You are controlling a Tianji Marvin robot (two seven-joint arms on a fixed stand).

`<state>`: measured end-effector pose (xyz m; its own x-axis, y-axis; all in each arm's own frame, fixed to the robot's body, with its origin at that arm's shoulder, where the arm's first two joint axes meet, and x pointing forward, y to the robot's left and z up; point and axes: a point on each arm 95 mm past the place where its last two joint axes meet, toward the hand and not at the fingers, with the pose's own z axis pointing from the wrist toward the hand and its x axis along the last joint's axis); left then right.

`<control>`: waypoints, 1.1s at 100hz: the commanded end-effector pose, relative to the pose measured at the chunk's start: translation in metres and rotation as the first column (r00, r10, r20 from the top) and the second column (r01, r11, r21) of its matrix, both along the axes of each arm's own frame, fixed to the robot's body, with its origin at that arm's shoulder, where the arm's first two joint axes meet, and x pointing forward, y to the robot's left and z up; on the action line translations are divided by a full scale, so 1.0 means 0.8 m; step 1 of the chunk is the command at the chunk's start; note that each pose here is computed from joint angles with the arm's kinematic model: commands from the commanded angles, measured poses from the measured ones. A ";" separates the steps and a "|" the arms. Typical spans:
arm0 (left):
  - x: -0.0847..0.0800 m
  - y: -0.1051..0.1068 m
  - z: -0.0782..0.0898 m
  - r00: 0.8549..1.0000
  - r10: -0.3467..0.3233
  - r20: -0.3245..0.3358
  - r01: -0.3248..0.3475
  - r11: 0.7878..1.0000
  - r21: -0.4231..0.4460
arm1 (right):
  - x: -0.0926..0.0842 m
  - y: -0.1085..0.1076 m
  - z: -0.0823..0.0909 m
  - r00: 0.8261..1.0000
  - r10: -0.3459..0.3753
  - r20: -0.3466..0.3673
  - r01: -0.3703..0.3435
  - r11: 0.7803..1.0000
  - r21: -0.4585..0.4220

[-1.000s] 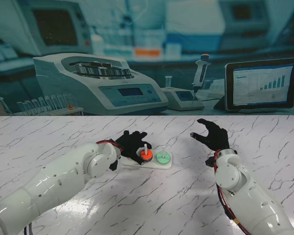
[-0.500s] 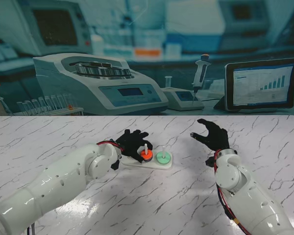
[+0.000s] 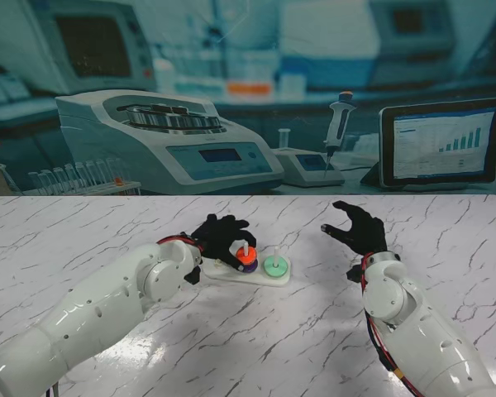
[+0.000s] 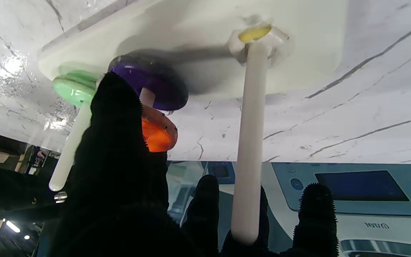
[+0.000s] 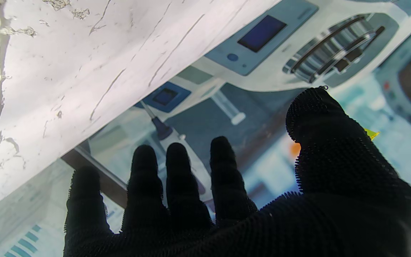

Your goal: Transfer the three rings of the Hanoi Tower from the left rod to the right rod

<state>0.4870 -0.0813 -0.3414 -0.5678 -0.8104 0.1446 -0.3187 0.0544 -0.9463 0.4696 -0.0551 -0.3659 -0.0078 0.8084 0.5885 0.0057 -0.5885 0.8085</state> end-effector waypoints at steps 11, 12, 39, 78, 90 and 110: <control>-0.005 -0.004 0.021 0.999 -0.028 0.024 0.028 0.999 -0.027 | -0.002 0.007 -0.003 1.000 0.007 -0.002 -0.007 1.000 0.012; -0.005 -0.004 0.023 0.999 -0.028 0.026 0.028 0.999 -0.028 | -0.002 0.007 -0.003 1.000 0.007 -0.002 -0.007 1.000 0.012; -0.012 0.005 0.054 0.996 -0.016 0.091 0.021 0.998 -0.058 | -0.003 0.007 -0.004 1.000 0.005 -0.004 -0.005 1.000 0.013; -0.021 0.039 0.082 0.983 0.064 0.172 -0.056 0.997 -0.048 | -0.003 0.008 -0.005 1.000 0.006 -0.005 -0.006 1.000 0.014; -0.020 0.050 0.080 0.981 0.093 0.168 -0.091 0.996 -0.020 | -0.003 0.009 -0.005 1.000 0.008 -0.005 -0.008 1.000 0.014; -0.015 0.064 0.063 0.984 0.138 0.115 -0.141 0.990 0.016 | -0.003 0.009 -0.005 1.000 0.010 -0.006 -0.009 1.000 0.012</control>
